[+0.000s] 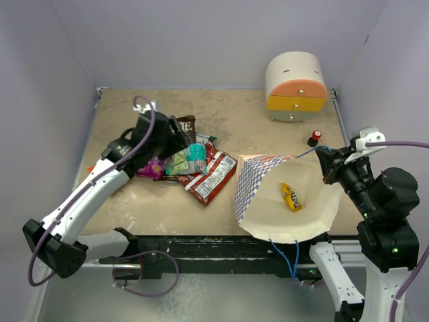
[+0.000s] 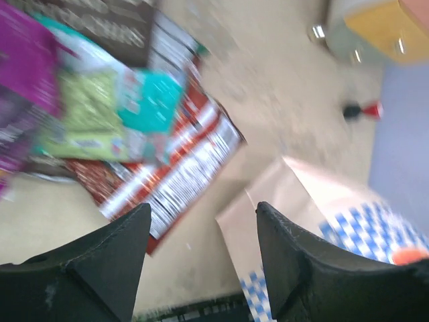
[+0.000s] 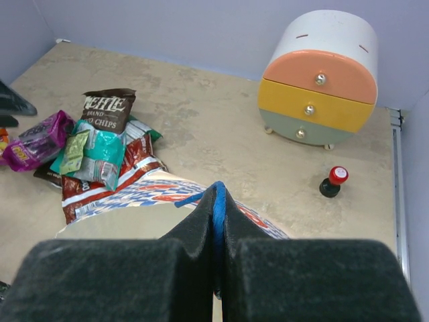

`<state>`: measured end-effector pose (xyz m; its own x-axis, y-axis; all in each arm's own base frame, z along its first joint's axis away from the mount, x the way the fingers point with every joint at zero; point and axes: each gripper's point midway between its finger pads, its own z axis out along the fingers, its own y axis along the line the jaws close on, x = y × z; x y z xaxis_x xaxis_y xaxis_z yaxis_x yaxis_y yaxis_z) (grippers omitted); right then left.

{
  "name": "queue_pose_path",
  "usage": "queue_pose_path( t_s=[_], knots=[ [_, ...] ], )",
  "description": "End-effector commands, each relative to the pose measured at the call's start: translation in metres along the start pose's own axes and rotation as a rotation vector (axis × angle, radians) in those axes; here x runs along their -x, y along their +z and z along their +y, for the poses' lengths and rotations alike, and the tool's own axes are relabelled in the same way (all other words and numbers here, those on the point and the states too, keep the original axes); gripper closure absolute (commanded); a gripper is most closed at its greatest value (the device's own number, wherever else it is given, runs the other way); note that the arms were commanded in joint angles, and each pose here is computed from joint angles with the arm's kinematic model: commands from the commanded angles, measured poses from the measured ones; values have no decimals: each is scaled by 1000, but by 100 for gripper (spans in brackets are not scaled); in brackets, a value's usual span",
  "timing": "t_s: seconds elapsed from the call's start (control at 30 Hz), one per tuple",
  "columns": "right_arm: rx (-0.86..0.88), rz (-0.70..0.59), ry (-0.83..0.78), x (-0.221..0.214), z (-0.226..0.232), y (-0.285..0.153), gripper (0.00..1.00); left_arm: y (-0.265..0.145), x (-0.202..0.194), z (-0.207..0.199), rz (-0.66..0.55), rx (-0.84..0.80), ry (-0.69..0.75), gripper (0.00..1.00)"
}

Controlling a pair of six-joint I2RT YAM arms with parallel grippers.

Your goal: Take the snacks out of the paper bag

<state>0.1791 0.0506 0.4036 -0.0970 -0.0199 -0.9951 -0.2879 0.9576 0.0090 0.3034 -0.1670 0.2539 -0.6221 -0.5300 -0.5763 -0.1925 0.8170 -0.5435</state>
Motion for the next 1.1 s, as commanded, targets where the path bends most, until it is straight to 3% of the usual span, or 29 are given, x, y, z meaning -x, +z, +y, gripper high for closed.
queue_pose_path(
  t_s=[0.0, 0.2, 0.47, 0.6, 0.83, 1.07],
  knots=[
    [16, -65, 3, 13, 4, -3, 100, -37, -49, -60, 96, -166, 10, 32],
    [8, -106, 34, 16, 3, 3, 100, -101, -94, -127, 133, -448, 191, 32],
    [71, -111, 110, 11, 14, 13, 100, -184, -128, -200, 22, -740, 473, 32],
    [109, -120, 103, 17, 19, 18, 100, -226, -169, -235, -43, -916, 673, 32],
    [-28, -166, 35, 48, -3, 1, 100, -236, -230, -275, -67, -1028, 909, 32],
    [-143, -231, -78, 86, -26, -4, 100, -226, -242, -283, -117, -1033, 988, 30]
  ],
)
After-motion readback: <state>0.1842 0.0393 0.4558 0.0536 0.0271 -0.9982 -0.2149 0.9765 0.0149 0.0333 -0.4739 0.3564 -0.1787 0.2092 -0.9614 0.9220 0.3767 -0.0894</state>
